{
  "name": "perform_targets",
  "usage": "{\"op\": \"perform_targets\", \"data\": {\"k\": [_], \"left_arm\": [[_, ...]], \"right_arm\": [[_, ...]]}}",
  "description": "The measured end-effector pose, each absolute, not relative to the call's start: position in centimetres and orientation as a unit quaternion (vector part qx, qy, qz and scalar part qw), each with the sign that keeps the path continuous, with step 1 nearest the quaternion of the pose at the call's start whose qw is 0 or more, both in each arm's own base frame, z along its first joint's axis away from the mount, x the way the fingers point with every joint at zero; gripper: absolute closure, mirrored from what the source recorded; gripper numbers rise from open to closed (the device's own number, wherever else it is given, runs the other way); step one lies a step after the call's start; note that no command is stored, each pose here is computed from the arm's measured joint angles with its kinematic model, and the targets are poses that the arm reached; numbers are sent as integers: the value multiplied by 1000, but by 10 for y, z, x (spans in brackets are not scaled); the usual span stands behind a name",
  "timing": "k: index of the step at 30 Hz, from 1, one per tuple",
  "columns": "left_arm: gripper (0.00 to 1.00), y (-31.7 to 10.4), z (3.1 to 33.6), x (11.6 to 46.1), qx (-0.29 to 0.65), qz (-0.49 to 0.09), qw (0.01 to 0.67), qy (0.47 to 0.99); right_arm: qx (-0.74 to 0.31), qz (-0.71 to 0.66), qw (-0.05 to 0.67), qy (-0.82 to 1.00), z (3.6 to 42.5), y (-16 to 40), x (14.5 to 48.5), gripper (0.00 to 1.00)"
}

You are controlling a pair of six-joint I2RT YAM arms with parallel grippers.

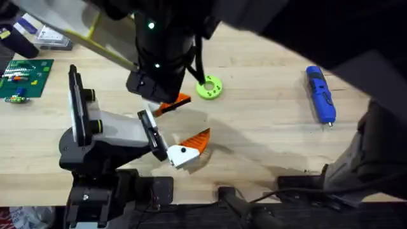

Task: Pick up the gripper from the table and insert it into the empty holder that is missing its gripper. Then pick up a screw, insert it into the mounting hole, and use the screwdriver to tighten it. Finally, clean up the table by picking up the vegetable and placing it into the bucket.

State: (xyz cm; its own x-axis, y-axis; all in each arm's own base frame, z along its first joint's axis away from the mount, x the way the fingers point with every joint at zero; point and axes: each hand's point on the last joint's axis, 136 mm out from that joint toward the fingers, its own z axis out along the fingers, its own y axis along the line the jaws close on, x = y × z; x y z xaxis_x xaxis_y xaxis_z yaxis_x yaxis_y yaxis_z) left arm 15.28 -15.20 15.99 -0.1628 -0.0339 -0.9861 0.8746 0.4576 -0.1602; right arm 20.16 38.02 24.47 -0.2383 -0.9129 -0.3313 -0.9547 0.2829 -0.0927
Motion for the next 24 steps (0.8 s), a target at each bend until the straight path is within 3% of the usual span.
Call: {"op": "perform_targets", "data": {"k": [24], "left_arm": [[15, -152, 160, 153, 326, -406, 559, 645]], "right_arm": [[-600, 56, 144, 785, 228, 386, 202, 992]]}}
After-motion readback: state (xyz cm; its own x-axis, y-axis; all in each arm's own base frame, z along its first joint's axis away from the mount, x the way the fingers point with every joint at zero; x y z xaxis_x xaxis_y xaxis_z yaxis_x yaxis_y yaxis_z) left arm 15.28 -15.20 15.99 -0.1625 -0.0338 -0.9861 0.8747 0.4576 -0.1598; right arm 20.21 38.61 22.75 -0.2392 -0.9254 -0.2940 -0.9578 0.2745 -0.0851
